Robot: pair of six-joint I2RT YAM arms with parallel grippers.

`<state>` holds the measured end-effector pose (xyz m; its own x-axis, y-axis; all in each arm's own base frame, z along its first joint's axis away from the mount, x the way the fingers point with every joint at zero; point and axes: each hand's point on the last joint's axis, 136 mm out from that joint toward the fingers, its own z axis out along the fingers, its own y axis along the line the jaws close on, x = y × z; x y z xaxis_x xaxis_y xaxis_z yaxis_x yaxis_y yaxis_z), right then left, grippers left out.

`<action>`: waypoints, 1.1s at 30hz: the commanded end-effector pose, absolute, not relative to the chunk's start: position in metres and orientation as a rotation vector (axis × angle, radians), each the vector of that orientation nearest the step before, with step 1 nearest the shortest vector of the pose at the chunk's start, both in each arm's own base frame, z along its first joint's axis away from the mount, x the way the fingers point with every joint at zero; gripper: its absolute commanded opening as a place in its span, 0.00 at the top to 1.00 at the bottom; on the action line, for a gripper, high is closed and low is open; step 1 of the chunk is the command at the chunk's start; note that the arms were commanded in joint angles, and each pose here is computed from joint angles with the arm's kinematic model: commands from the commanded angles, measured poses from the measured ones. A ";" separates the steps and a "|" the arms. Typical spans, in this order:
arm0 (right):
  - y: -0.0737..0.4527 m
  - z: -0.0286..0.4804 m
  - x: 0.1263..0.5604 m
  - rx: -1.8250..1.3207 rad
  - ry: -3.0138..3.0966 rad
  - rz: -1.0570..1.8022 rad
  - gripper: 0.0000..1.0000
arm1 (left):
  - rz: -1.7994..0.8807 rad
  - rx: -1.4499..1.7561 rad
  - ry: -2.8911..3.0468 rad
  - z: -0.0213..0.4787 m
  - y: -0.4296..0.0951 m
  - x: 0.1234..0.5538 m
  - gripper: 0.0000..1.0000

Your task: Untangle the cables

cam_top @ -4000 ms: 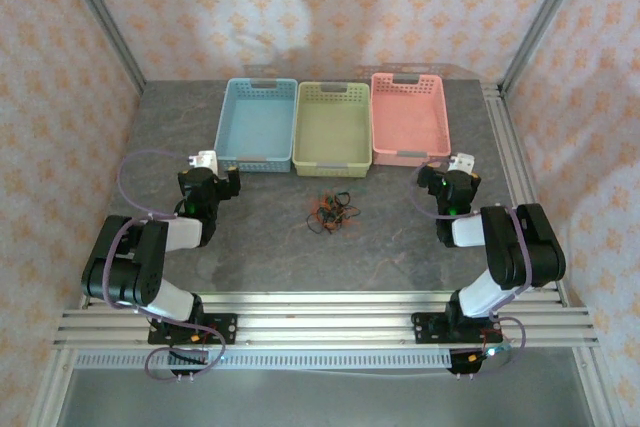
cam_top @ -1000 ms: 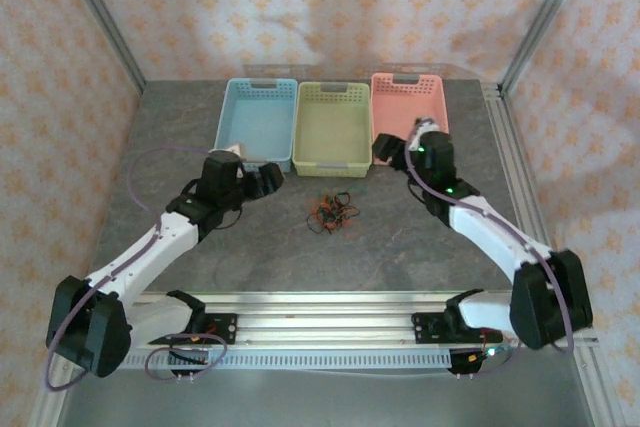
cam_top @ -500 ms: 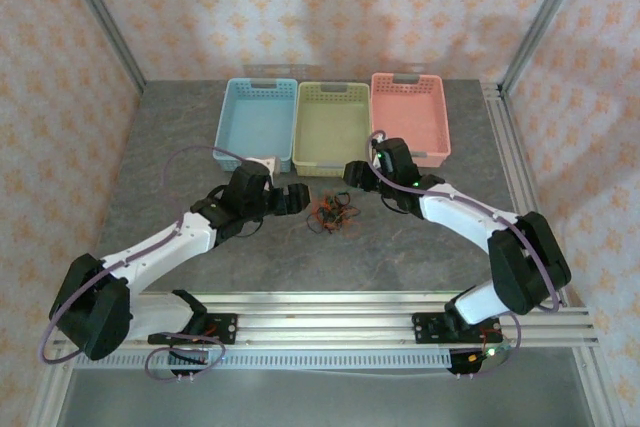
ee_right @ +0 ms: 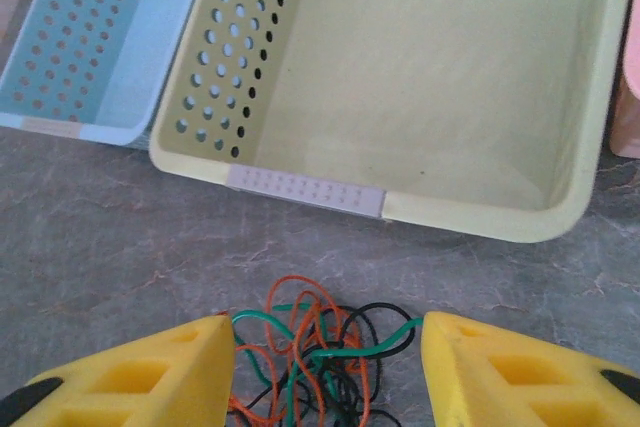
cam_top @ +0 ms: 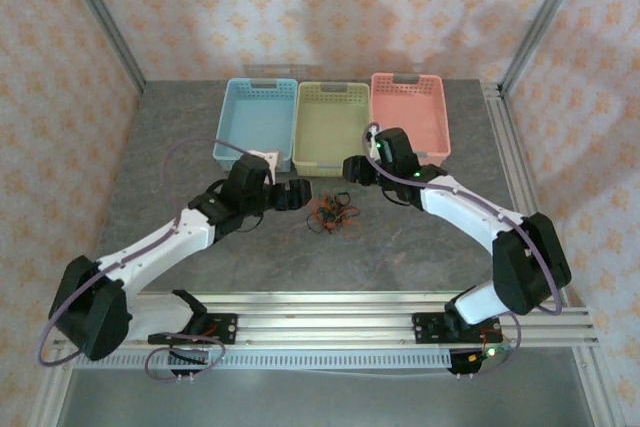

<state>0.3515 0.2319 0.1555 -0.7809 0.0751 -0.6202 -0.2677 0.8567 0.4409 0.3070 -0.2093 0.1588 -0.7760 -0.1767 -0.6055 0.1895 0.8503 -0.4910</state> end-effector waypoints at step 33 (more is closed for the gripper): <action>0.254 0.097 0.310 -0.244 2.723 0.758 0.82 | -0.682 0.154 2.507 0.136 -0.235 0.295 0.18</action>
<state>0.3054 0.2468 0.0889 -0.9440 -0.0747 -0.3215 -0.2256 0.8570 0.4633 0.2935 -0.2326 0.1268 -0.8614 -0.0502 -0.5054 0.2137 0.8670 -0.4502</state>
